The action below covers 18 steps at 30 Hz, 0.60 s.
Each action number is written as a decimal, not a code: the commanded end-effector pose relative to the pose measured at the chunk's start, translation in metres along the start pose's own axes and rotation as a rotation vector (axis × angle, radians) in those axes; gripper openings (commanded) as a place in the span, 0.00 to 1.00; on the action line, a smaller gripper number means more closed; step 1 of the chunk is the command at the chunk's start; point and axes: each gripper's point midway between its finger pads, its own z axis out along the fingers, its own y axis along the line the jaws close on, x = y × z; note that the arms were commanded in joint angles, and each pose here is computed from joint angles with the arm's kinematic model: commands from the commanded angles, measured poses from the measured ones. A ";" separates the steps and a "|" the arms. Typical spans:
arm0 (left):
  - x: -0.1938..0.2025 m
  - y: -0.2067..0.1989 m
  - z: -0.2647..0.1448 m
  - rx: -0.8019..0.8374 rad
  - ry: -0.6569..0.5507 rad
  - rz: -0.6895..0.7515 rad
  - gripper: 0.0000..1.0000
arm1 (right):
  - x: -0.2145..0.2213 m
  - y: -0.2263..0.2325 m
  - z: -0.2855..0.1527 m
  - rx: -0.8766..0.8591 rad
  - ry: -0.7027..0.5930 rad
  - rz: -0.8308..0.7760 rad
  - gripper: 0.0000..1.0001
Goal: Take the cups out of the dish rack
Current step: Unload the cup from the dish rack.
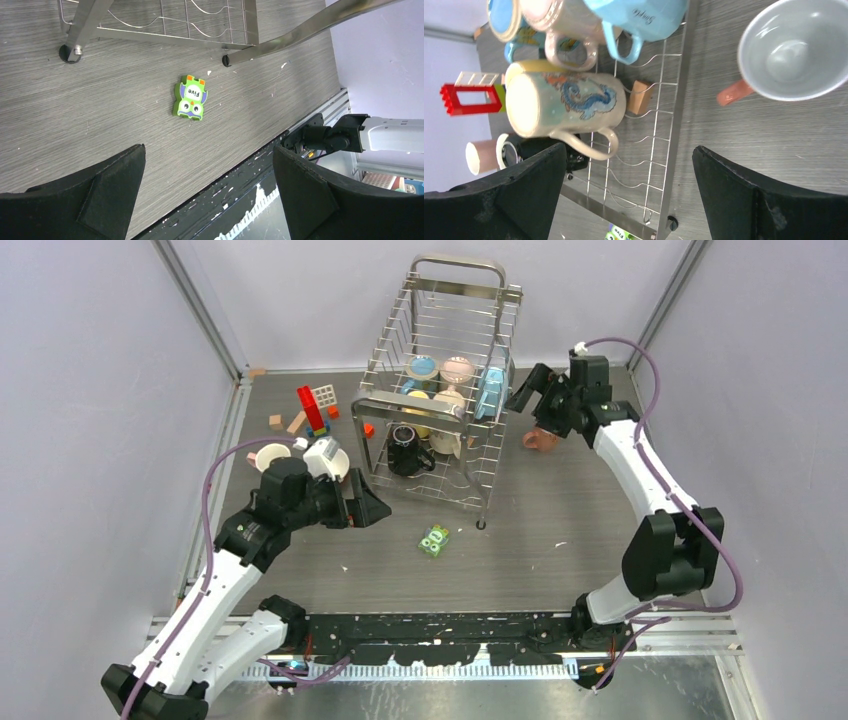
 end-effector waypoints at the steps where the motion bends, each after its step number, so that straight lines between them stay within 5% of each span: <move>1: -0.014 -0.017 -0.009 0.064 -0.051 0.023 1.00 | -0.006 0.047 -0.012 -0.212 -0.113 -0.138 1.00; 9: -0.014 -0.019 -0.013 0.068 -0.057 0.023 1.00 | 0.040 0.067 0.019 -0.271 -0.061 -0.307 0.99; 18: -0.011 -0.018 -0.014 0.068 -0.052 0.018 1.00 | 0.066 0.079 0.050 -0.335 -0.009 -0.322 0.95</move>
